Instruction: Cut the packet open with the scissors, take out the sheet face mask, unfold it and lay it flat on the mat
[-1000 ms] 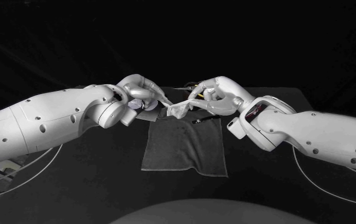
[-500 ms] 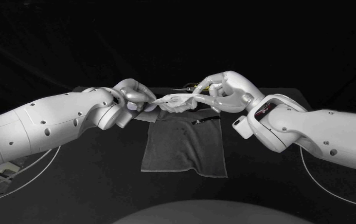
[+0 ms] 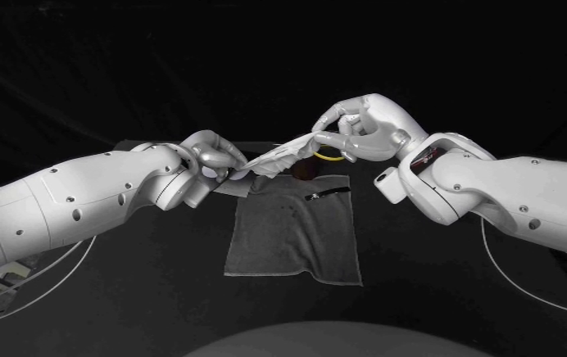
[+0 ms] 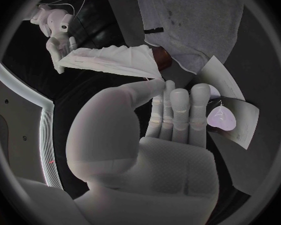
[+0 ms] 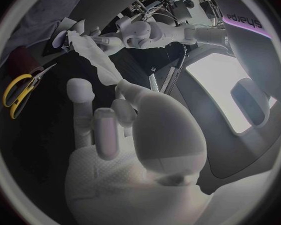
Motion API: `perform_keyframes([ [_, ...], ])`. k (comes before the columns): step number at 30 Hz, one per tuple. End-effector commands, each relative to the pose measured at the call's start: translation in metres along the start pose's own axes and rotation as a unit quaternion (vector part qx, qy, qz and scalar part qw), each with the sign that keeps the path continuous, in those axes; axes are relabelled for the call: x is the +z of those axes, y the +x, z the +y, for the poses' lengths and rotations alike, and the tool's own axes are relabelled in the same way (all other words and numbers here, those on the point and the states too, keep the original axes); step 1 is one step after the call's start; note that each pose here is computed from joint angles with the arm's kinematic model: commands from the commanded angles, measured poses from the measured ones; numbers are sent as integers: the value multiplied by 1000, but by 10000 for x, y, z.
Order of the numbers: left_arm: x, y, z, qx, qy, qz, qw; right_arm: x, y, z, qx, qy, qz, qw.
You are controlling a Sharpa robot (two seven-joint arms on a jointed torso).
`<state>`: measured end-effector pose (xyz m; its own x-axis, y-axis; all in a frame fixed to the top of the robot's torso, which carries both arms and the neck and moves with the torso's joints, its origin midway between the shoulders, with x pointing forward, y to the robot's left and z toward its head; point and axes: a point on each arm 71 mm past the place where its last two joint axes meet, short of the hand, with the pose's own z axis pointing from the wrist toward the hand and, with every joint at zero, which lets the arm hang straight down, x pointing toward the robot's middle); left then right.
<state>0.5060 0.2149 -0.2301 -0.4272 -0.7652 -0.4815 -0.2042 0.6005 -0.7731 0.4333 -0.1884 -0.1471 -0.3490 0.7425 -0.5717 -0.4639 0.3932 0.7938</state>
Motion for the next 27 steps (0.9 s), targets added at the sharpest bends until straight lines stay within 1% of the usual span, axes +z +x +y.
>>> perform_keyframes([
  [1, -1, 40, 2, -9, -4, 18, 1000, 47, -14, -2, -3, 6, 0, 1000],
  [8, -14, 111, -29, -27, 2, 44, 999, 131, -1, -22, -15, 25, 12, 1000],
  [12, -17, 123, -40, -32, 9, 51, 998, 158, 28, -22, -16, 36, 23, 999],
  [21, -21, 44, 2, -33, 18, 47, 998, 164, 76, -28, -17, 67, 51, 996],
  [27, -36, 1, 16, -31, 29, 44, 998, 163, 92, -36, -32, 93, 80, 992],
])
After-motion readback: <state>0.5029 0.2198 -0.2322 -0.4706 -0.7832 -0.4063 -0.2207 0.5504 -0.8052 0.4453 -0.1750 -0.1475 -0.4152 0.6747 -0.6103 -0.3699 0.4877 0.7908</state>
